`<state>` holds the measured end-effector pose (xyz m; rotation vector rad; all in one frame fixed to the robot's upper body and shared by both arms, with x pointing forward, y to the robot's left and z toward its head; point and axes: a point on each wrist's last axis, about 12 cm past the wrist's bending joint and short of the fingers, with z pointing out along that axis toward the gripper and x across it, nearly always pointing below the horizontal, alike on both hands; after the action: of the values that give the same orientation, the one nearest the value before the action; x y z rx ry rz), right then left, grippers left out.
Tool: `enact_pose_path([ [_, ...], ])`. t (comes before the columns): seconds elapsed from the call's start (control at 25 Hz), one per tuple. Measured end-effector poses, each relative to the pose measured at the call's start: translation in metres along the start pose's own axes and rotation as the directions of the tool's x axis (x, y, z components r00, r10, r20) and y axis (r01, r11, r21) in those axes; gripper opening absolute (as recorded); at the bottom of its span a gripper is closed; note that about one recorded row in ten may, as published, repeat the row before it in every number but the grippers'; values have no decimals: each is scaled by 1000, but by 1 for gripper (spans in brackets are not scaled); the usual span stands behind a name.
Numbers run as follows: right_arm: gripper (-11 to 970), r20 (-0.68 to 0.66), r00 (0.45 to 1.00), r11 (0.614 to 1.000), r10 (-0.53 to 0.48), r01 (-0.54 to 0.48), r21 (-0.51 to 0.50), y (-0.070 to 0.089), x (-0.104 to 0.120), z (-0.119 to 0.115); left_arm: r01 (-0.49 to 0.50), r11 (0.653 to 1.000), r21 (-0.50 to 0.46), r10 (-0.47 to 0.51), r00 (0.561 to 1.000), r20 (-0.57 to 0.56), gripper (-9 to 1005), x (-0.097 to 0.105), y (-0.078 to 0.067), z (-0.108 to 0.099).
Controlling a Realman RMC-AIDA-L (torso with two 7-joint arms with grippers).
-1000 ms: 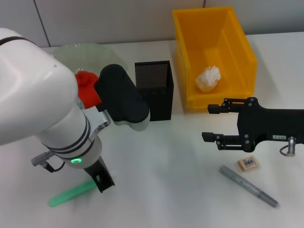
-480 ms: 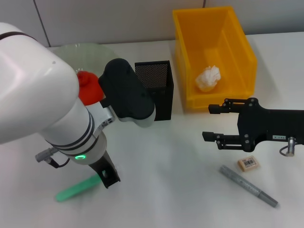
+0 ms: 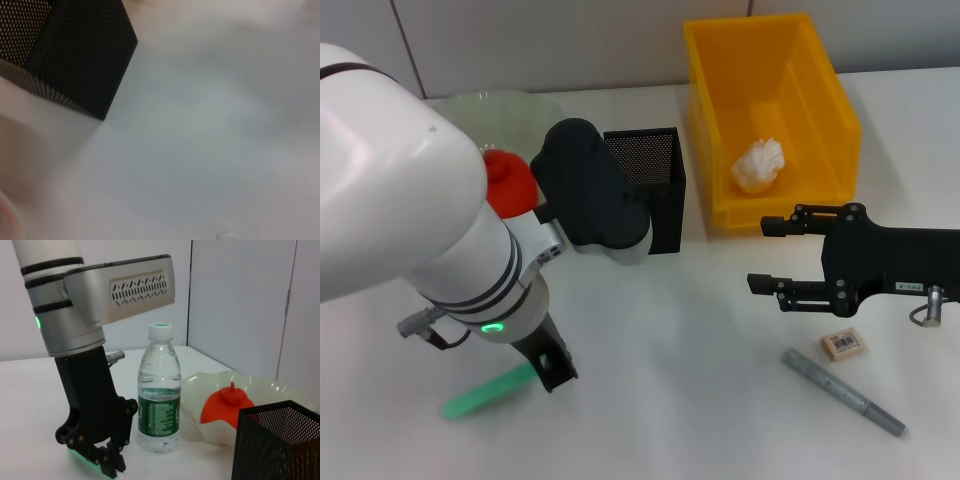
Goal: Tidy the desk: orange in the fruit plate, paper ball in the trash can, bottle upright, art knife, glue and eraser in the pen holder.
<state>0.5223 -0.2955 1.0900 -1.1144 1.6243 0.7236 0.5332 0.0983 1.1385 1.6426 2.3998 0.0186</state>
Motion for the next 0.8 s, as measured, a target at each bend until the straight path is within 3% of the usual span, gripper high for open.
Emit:
enact_pose_path([
  [0.8, 689, -11, 1000, 999, 8, -7, 33, -4, 3, -3, -49, 999, -4, 49, 982, 185, 72, -25, -13, -35],
])
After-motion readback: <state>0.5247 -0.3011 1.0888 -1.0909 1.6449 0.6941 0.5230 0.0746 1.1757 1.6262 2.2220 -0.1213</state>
